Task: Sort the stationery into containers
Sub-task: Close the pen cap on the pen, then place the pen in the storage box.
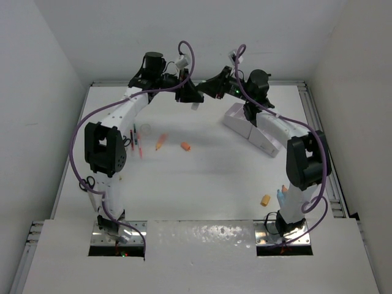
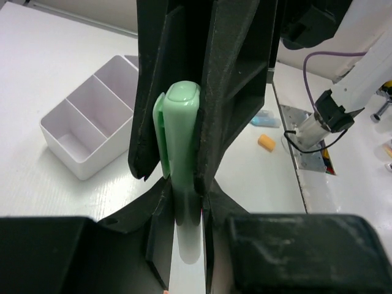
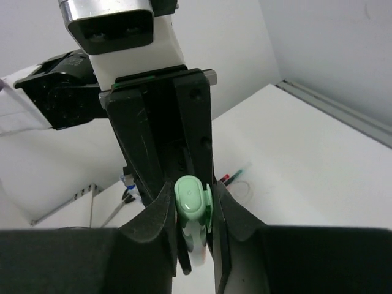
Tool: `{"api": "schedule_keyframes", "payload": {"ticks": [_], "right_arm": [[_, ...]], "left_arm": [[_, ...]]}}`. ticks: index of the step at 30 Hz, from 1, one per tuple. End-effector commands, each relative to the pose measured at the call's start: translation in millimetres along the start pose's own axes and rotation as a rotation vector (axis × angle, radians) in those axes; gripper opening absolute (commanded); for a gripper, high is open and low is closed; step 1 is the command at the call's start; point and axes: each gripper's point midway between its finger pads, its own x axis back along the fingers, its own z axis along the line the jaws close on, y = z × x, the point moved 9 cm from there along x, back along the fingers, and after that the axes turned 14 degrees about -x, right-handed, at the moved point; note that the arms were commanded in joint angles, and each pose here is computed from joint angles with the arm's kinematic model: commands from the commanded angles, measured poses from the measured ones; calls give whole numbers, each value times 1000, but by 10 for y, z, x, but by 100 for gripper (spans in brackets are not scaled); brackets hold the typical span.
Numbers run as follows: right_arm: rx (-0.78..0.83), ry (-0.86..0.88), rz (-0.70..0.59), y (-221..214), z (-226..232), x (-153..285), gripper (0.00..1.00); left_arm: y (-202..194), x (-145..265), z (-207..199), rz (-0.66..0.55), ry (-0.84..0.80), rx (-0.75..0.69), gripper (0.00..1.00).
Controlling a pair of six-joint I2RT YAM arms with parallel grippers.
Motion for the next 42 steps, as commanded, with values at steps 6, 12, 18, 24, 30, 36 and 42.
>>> {"api": "schedule_keyframes", "payload": {"ticks": [6, 12, 18, 24, 30, 36, 42], "right_arm": [[77, -129, -165, 144, 187, 187, 0], [111, -592, -349, 251, 2, 679, 0], [192, -1108, -470, 311, -25, 1256, 0], [201, -1429, -483, 258, -242, 1735, 0], [181, -1502, -556, 199, -439, 1889, 0], [182, -1507, -572, 42, -629, 1892, 0], [116, -1515, -586, -154, -847, 1843, 0]], "left_arm": [[411, 76, -45, 8, 114, -130, 100], [342, 399, -20, 282, 326, -240, 100], [274, 1021, -146, 719, 777, -335, 100], [349, 1485, -504, 680, 1360, -479, 100], [13, 1234, -735, 328, 1320, -206, 100], [-299, 1167, -774, 307, 1402, -149, 100], [-534, 1225, -804, 349, 1468, -99, 100]]}}
